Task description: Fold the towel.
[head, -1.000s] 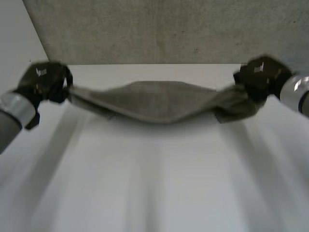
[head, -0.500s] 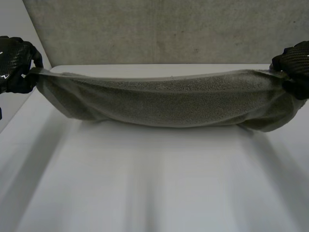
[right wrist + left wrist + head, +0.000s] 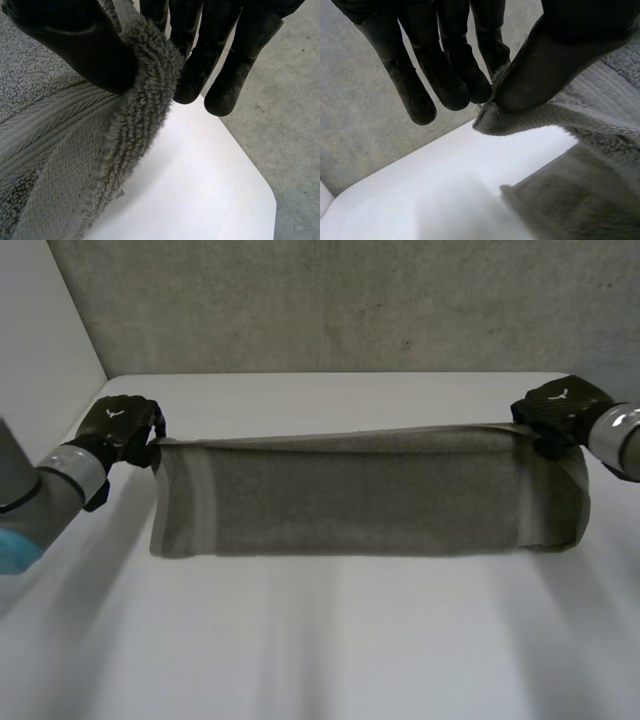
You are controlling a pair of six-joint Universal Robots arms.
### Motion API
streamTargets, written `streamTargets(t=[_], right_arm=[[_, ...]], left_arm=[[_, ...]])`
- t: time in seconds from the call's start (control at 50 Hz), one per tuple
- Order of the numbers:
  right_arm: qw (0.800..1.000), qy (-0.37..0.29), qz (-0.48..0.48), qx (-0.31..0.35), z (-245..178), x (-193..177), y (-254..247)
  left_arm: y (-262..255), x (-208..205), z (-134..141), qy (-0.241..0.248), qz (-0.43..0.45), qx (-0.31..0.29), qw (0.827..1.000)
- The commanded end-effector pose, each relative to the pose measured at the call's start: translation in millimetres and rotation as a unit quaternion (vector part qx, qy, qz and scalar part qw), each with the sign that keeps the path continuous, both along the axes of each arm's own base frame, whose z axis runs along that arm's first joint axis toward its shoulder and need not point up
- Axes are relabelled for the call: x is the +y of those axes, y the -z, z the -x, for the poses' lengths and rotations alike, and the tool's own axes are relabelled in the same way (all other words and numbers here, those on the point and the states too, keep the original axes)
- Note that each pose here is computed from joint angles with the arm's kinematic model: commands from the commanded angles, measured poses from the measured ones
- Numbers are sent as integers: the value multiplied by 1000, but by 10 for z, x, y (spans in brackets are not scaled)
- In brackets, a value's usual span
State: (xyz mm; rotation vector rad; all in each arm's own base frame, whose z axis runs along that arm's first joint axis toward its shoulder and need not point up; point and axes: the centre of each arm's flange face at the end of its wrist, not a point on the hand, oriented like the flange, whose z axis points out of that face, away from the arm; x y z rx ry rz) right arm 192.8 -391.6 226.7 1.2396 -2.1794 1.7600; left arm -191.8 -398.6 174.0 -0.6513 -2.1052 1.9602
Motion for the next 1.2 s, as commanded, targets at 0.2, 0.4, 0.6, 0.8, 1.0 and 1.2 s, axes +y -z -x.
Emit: streamTargets(t=[0.2,0.4,0.6,0.8,1.0,1.2], right_arm=[[998,33,53,18,-272,-320,584],[997,34,69,17,-408,-408,764],[993,38,106,-46,-518,-286,171],[987,45,112,-107,-404,199,-440],[997,50,38,-53,-285,548,-153],[998,66,3,-11,-100,431,615]], left_arm=[[431,-399,164,5,15,-49,999],[458,-465,177,-2,20,-46,999],[109,-410,147,-34,37,-33,998],[-418,165,119,-40,31,12,999],[-114,641,228,-18,-24,2,1000],[108,731,243,-15,-14,4,1000]])
